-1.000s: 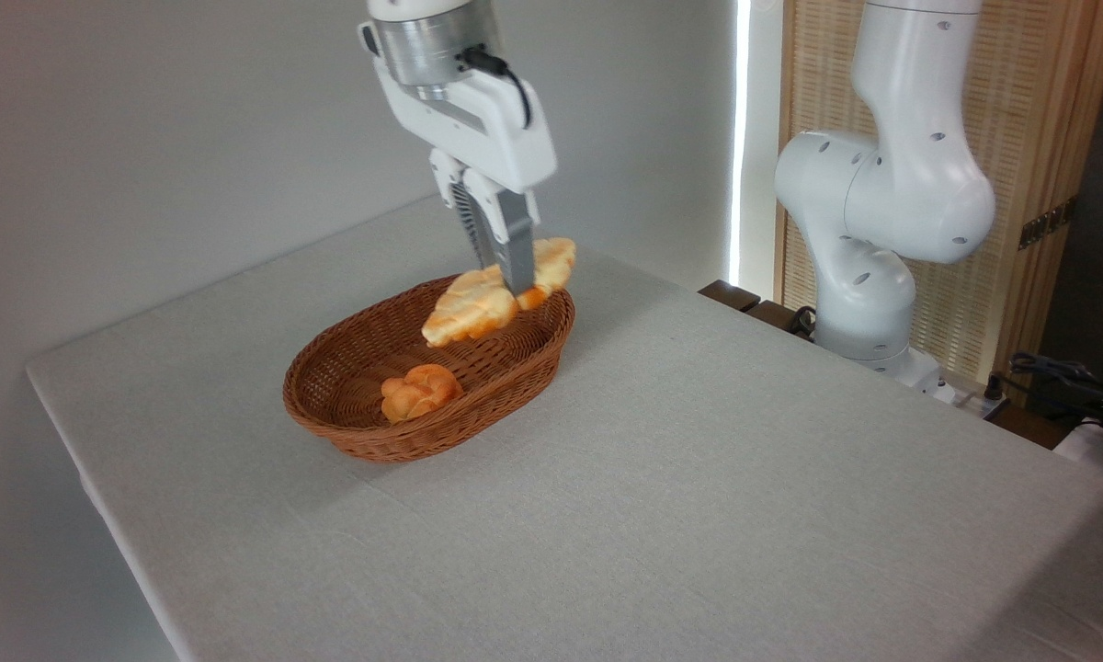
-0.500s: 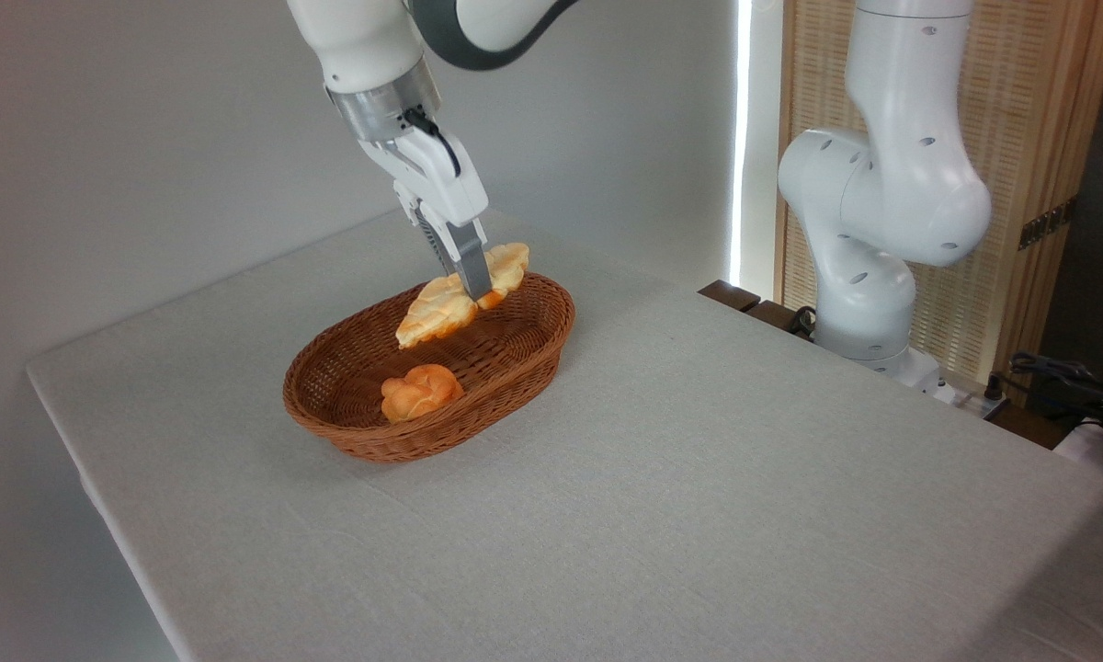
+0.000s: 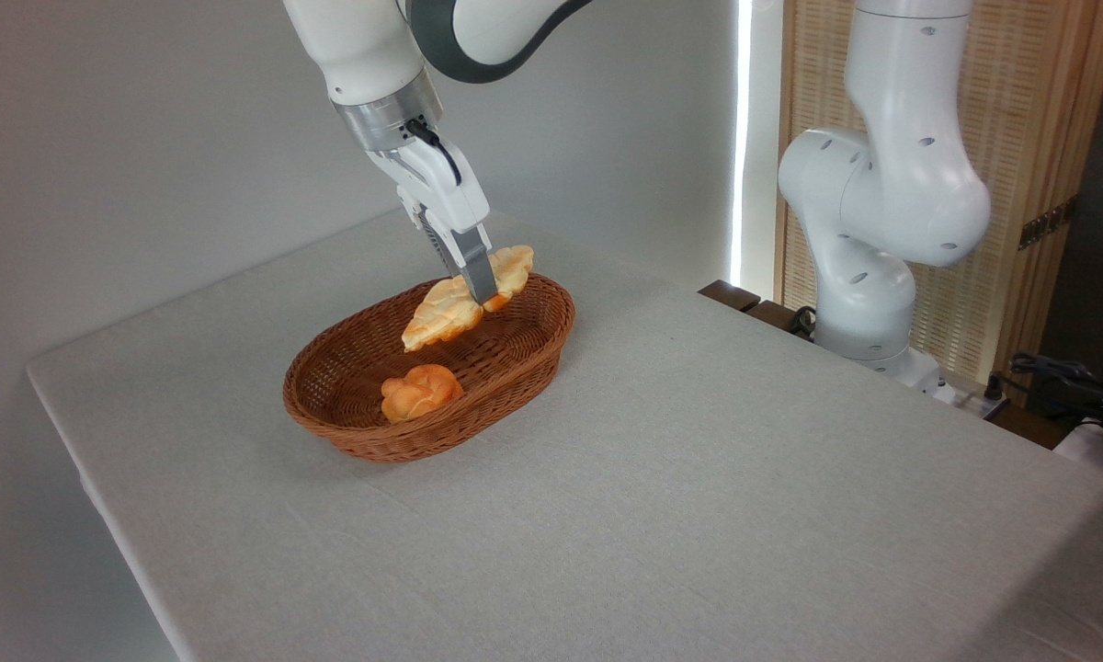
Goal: Put bread into the basket
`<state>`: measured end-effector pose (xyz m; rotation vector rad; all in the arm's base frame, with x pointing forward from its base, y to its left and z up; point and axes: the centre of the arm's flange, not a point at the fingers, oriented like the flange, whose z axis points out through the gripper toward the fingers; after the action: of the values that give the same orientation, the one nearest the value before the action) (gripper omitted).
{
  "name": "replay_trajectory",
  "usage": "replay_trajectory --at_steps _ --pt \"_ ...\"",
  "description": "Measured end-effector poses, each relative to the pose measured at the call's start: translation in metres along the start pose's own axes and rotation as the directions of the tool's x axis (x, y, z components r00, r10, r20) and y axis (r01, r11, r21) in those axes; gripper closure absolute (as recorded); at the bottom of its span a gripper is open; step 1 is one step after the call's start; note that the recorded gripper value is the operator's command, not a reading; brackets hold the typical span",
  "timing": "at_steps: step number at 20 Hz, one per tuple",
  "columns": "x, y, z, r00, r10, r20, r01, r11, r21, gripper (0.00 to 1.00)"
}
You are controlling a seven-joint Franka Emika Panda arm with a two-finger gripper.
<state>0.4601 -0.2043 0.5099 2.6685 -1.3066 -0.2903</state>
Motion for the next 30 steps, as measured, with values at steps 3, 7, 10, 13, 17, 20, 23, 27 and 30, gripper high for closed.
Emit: replay_trajectory --at_steps 3,7,10,13,17,20,23,27,30 --pt "0.000 0.000 0.000 1.000 0.000 0.000 0.000 1.000 0.000 0.00" --pt "0.000 0.000 -0.001 1.000 0.000 -0.001 0.000 1.000 0.001 0.00" --pt "-0.001 0.000 -0.002 1.000 -0.001 -0.003 0.001 1.000 0.002 0.00" --pt "-0.004 -0.003 -0.012 1.000 -0.008 -0.026 0.009 1.000 0.014 0.00" --pt "-0.031 -0.035 -0.081 0.983 -0.077 -0.167 0.089 0.994 0.069 0.00" --pt "-0.068 -0.069 -0.129 0.958 -0.125 -0.258 0.157 0.982 0.105 0.00" --pt "-0.089 -0.084 -0.144 0.961 -0.097 -0.260 0.135 0.982 0.130 0.00" --pt "-0.106 -0.096 -0.156 0.978 -0.060 -0.199 0.099 0.977 0.188 0.00" --pt "-0.102 -0.107 -0.159 0.982 -0.064 -0.175 0.101 0.972 0.213 0.00"
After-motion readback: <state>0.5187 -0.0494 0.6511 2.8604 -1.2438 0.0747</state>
